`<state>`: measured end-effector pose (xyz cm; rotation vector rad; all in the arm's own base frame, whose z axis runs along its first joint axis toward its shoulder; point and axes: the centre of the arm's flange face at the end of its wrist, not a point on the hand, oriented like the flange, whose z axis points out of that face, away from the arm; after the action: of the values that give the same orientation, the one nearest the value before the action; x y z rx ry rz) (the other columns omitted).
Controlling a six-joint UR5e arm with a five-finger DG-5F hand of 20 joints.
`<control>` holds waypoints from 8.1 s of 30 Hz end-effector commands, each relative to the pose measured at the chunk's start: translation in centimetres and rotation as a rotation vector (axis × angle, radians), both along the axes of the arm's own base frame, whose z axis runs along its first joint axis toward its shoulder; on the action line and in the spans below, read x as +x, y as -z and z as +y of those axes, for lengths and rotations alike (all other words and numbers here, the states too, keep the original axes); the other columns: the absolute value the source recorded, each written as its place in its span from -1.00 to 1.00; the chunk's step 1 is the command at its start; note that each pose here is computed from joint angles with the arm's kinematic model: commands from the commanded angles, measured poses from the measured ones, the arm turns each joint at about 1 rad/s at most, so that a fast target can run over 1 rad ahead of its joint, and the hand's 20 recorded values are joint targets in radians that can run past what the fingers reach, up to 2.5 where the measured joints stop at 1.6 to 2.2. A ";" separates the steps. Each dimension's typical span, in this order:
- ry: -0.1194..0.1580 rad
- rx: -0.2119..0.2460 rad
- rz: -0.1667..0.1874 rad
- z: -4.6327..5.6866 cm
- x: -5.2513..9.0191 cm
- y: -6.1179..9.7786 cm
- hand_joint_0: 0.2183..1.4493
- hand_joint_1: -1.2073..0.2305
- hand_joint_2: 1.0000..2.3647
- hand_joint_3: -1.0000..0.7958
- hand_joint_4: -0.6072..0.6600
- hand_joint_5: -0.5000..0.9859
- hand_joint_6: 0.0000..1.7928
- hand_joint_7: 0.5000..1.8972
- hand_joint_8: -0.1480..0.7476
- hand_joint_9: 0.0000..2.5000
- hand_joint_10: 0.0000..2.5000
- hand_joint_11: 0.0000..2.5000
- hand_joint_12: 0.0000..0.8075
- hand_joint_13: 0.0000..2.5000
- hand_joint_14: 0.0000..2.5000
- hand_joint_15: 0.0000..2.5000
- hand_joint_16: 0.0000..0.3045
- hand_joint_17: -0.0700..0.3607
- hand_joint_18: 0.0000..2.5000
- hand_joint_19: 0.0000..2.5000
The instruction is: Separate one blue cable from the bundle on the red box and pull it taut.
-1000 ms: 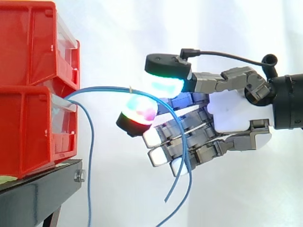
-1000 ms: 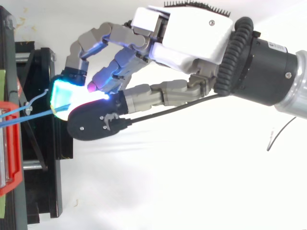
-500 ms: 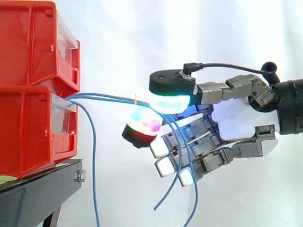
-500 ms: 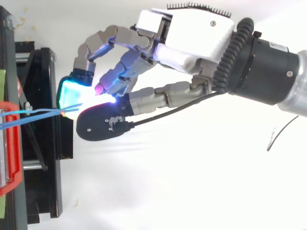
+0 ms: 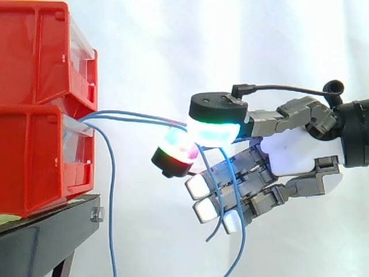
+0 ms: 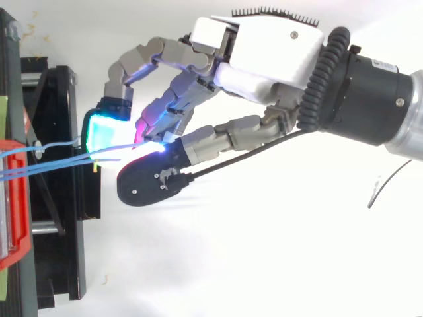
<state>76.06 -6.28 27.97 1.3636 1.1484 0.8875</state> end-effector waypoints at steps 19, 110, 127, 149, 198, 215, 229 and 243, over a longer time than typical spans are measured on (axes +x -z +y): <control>-0.006 0.000 -0.001 0.1 0.0 -0.1 -0.63 -0.36 -1.00 -0.44 0.04 -0.40 0.01 -0.50 0.02 -0.14 -0.99 -0.64 0.08 -0.24 -0.98 -0.57 -0.60 -0.03 -0.26 -0.49; -0.073 -0.033 0.231 2.0 -2.9 0.8 -0.50 -0.33 -0.54 -0.08 -0.13 -0.32 -0.04 -0.38 -0.01 -0.31 -1.00 -1.00 0.16 -0.34 -0.99 -0.76 -0.53 0.07 -0.34 -0.61; -0.085 -0.023 0.183 2.6 -3.7 5.4 -0.49 -0.37 -0.60 -0.06 -0.09 -0.32 -0.04 -0.39 0.01 -0.29 -1.00 -1.00 0.16 -0.32 -0.99 -0.72 -0.53 0.07 -0.32 -0.60; -0.087 -0.022 0.102 3.0 -2.9 5.5 -0.47 -0.39 -0.69 -0.05 -0.09 -0.32 -0.04 -0.39 0.03 -0.29 -1.00 -1.00 0.16 -0.31 -0.99 -0.71 -0.53 0.07 -0.31 -0.60; -0.090 -0.022 0.102 3.3 -2.9 5.5 -0.43 -0.40 -0.84 -0.02 -0.08 -0.32 -0.03 -0.42 0.04 -0.27 -1.00 -0.98 0.14 -0.31 -0.99 -0.71 -0.54 0.05 -0.31 -0.59; -0.090 -0.022 0.102 3.3 -2.9 5.5 -0.42 -0.40 -0.87 -0.01 -0.08 -0.33 -0.03 -0.42 0.03 -0.26 -1.00 -0.98 0.14 -0.31 -0.99 -0.71 -0.54 0.05 -0.31 -0.59; -0.092 -0.023 0.103 3.4 -2.8 5.7 -0.41 -0.40 -0.89 0.00 -0.08 -0.33 -0.03 -0.42 0.04 -0.25 -1.00 -0.97 0.13 -0.31 -0.99 -0.70 -0.54 0.05 -0.31 -0.59; -0.095 -0.023 0.103 3.6 -2.9 5.6 -0.40 -0.41 -0.92 0.00 -0.08 -0.33 -0.03 -0.43 0.04 -0.26 -1.00 -0.97 0.14 -0.31 -0.99 -0.70 -0.55 0.05 -0.32 -0.59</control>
<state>73.19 -2.68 22.38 1.3585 1.3068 0.8772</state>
